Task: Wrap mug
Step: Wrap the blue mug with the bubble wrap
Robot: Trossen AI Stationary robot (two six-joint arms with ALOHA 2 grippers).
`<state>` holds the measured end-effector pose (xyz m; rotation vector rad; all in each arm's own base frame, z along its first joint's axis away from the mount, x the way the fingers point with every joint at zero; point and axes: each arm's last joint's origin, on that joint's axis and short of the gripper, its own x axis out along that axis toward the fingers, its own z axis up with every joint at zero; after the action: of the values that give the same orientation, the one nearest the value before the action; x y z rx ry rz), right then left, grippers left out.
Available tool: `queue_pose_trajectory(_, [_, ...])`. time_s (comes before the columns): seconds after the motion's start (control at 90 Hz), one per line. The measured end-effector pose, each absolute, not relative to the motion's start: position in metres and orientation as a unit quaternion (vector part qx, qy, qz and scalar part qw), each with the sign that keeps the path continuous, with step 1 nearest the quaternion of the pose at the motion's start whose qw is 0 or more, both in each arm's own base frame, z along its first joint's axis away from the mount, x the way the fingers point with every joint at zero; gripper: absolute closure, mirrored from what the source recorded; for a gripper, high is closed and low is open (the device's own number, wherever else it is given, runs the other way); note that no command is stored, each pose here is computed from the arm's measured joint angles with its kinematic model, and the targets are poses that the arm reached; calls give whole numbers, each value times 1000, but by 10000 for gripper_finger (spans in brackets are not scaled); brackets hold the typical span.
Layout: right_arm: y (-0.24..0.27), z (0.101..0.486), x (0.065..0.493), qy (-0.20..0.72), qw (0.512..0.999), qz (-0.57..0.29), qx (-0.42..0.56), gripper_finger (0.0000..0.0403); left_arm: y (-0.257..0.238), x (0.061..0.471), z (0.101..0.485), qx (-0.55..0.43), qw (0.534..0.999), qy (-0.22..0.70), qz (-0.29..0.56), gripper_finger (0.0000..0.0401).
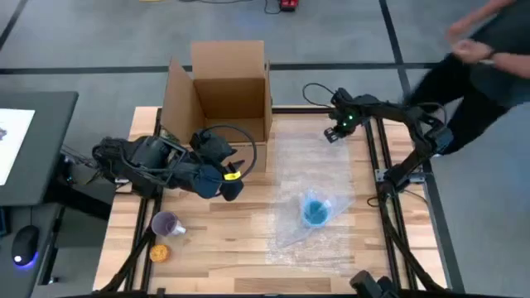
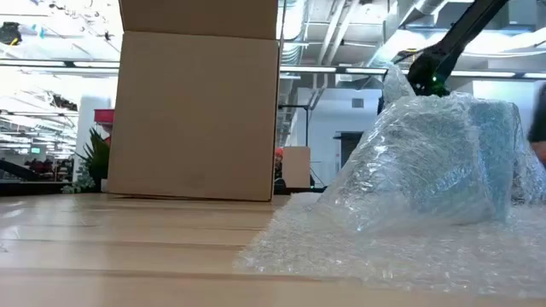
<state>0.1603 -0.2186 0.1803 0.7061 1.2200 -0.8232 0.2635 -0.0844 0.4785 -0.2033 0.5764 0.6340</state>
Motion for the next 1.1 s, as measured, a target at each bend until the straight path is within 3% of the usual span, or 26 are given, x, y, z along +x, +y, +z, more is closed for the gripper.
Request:
queue_pose_trajectory(0.422, [-130, 262, 165, 489, 779, -306, 244, 403, -84, 263, 478, -92, 905, 282, 305, 255])
queue_pose_trajectory(0.744, [-27, 307, 166, 393, 874, -103, 268, 403, -83, 263, 478, -121, 899, 264, 328, 255])
queue_pose_trajectory(0.956, [46, 327, 175, 325, 893, 42, 309, 403, -85, 263, 479, -117, 902, 260, 324, 255])
queue_pose_trajectory(1.1, [89, 344, 179, 301, 898, 43, 318, 403, -89, 262, 479, -101, 907, 277, 301, 255])
